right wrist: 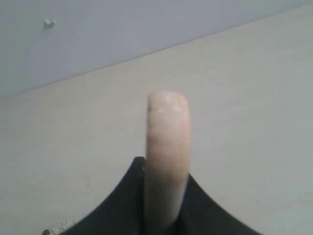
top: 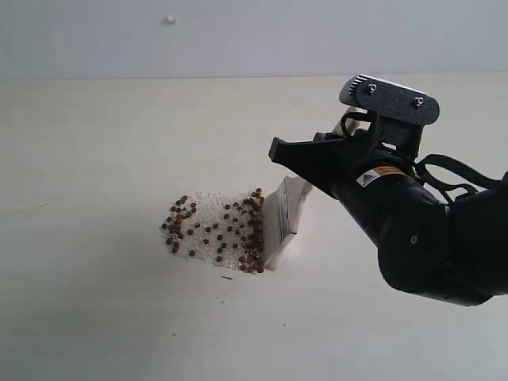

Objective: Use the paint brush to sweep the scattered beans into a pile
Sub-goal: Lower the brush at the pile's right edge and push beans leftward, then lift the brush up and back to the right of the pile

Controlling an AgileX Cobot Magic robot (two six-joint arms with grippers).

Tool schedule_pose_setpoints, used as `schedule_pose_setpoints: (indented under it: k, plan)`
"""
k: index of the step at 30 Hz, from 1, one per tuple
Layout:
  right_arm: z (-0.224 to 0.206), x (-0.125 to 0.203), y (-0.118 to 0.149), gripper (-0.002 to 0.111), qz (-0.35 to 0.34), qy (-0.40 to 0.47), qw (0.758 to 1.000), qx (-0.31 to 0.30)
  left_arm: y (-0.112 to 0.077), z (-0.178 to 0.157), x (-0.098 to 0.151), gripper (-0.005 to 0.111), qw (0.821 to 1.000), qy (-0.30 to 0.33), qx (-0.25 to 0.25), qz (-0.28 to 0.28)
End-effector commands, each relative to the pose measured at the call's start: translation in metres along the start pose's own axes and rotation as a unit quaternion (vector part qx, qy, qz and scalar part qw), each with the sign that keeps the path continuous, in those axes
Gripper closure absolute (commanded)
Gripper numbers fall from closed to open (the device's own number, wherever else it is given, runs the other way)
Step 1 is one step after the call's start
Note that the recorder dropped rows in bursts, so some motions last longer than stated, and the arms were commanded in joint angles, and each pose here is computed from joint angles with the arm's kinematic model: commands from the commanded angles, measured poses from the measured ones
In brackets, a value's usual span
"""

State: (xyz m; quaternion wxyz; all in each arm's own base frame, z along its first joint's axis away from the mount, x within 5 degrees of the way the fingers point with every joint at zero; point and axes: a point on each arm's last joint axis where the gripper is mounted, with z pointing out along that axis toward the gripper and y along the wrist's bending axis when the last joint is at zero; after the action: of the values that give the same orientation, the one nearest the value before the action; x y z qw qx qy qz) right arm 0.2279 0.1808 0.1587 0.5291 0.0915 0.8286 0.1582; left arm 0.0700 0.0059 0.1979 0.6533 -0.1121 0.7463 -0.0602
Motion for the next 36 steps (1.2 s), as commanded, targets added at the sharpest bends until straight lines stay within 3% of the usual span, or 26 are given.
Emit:
schedule_pose_setpoints:
  k: [1, 17, 24, 36]
  plan:
    - [-0.004, -0.004, 0.004, 0.108, -0.004, 0.008, 1.000, -0.008, 0.001, -0.001, 0.001, 0.107, 1.000, -0.001, -0.003, -0.002]
    - [-0.027, -0.034, 0.010, 0.108, -0.037, -0.009, 0.999, -0.032, 0.001, -0.001, 0.001, 0.107, 1.000, -0.001, -0.003, -0.002]
    - [-0.029, -0.042, 0.008, 0.108, -0.098, -0.045, 0.994, -0.022, 0.001, -0.001, 0.001, 0.107, 1.000, -0.001, -0.003, -0.002]
    - [-0.001, -0.082, -0.016, 0.108, -0.158, -0.061, 0.985, -0.039, 0.001, -0.001, 0.001, 0.107, 1.000, -0.001, -0.003, -0.002]
